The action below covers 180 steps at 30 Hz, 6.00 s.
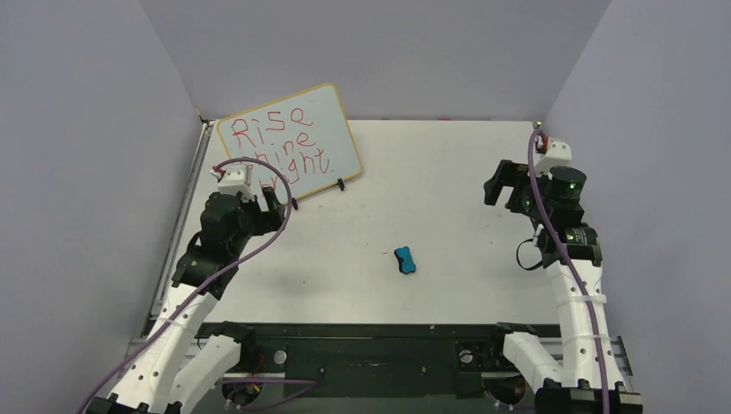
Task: Erase the whiteboard
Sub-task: Pick up the whiteboard eraser from the center of the board, then pick up the whiteboard from the center of the board.
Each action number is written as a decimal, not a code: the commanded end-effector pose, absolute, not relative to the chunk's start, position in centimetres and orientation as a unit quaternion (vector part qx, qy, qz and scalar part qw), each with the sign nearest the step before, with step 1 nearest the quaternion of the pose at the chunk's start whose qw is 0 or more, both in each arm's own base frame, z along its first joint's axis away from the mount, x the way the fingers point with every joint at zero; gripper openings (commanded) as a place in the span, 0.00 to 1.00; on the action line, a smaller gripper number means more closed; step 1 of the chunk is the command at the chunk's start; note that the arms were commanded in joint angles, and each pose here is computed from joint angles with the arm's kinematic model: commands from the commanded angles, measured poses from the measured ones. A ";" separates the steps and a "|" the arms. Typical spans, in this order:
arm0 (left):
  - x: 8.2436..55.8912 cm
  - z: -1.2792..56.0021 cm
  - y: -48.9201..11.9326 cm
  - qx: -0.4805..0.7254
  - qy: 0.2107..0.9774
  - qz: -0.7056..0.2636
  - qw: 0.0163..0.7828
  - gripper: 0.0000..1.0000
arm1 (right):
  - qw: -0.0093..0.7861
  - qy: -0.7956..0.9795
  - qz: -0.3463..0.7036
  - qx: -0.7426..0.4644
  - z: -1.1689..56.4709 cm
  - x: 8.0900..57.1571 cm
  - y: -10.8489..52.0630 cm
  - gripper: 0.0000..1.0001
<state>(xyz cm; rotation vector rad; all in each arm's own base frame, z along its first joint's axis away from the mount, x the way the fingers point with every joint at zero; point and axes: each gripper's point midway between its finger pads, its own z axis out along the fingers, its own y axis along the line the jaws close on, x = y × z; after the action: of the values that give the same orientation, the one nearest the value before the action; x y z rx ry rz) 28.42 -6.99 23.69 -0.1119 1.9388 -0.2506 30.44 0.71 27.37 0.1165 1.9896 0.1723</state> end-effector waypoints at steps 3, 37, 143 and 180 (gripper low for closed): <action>28.7 23.0 -5.3 -0.062 0.825 -0.058 0.559 0.82 | 0.545 0.832 0.099 -0.033 27.3 30.5 2.5 1.00; 27.0 22.6 -5.8 -0.045 0.804 -0.083 0.587 0.82 | 0.260 0.712 0.162 -0.632 13.0 24.5 23.6 1.00; 51.8 17.9 6.0 -0.113 0.658 -0.466 0.581 0.55 | 0.315 0.810 0.286 -0.403 17.7 28.8 14.8 0.00; 51.1 30.7 2.0 0.057 0.562 -0.395 0.724 0.00 | 0.295 0.819 0.278 -0.406 16.4 29.1 14.4 0.00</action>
<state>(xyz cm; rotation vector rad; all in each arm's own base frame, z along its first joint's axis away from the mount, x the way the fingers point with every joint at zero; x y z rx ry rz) 51.71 2.14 23.38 -0.0205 1.4072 -1.1154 28.62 14.24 16.08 -1.0470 2.2164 0.7467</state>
